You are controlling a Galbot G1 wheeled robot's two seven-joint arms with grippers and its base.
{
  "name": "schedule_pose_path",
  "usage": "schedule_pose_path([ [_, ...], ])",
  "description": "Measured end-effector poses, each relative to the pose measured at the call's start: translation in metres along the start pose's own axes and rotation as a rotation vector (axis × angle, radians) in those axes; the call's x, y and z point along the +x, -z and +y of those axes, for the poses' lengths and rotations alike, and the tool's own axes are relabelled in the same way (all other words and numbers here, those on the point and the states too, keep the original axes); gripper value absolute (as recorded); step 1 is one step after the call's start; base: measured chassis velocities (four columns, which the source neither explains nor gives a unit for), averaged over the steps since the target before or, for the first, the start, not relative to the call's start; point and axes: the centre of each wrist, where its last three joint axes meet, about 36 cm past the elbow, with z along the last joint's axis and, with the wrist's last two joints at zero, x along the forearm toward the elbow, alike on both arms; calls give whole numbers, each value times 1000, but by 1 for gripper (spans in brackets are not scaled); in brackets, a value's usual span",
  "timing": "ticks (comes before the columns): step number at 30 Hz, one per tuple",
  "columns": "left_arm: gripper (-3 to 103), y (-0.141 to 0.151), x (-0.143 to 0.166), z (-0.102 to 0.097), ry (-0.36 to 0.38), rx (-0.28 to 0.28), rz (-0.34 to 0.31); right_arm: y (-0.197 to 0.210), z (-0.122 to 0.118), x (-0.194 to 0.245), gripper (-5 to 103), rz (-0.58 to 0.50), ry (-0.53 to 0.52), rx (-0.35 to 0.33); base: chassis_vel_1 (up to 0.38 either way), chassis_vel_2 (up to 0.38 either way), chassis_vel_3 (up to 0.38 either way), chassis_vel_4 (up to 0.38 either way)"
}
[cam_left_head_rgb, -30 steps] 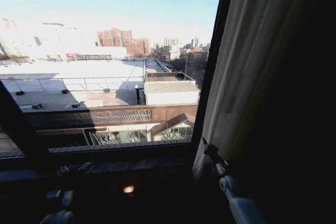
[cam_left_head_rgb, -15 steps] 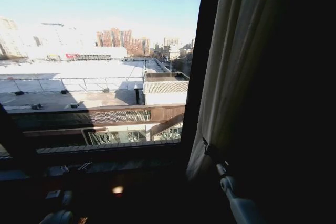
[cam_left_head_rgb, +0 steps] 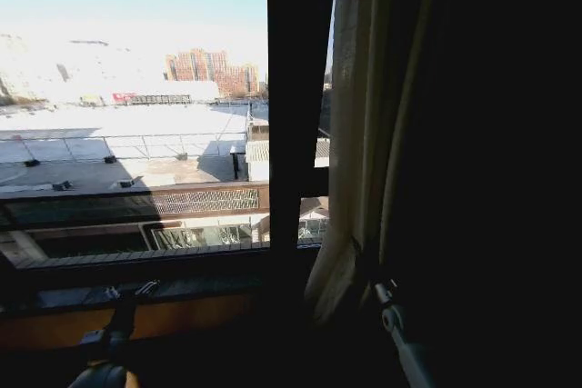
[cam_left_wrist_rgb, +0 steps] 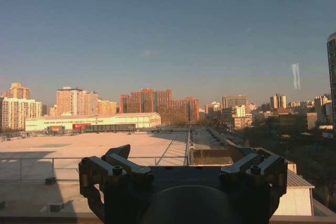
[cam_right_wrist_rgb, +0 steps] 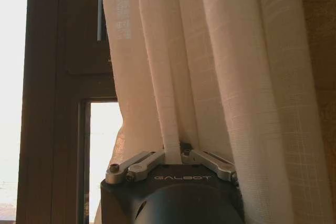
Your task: Open the curtains by pulling them apart, changing their state from closed to fully open.
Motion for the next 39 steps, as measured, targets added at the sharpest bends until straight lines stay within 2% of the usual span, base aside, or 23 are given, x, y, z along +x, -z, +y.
schedule_pose_path([
  [7,100,0,0,0,0,0,0,0,-3,2,0,9,-19,21,-18,-35,40,19],
  [11,100,0,0,1,2,-1,0,5,-14,2,0,63,-178,88,62,63,-70,-43],
  [13,100,0,0,1,2,-1,0,5,-15,2,0,66,-188,92,68,52,-60,-60],
  [14,100,0,0,1,2,-1,0,10,-24,1,0,90,-283,125,0,0,0,0],
  [16,100,0,0,0,2,-1,0,14,-35,2,0,106,-352,146,0,0,0,0],
  [21,100,0,0,0,1,0,0,21,-49,6,0,127,-430,174,0,0,0,0],
  [28,100,0,0,0,1,0,0,21,-44,9,0,126,-424,166,0,0,0,0],
  [30,100,0,0,0,1,0,0,23,-33,13,-2,120,-337,120,0,0,0,0],
  [31,100,0,0,0,1,0,0,24,-27,15,3,122,-299,108,0,0,0,0],
  [34,100,0,0,0,1,0,0,25,-16,17,3,109,-248,87,0,0,0,0],
  [35,100,0,0,0,1,0,0,25,-13,18,14,106,-238,82,0,0,0,0],
  [37,100,0,0,0,1,0,0,28,-3,22,25,99,-191,67,0,0,0,0],
  [38,100,0,0,0,1,0,0,28,1,25,25,100,-173,69,0,0,0,0],
  [39,100,0,0,0,1,0,0,28,3,28,31,102,-165,71,0,0,0,0],
])
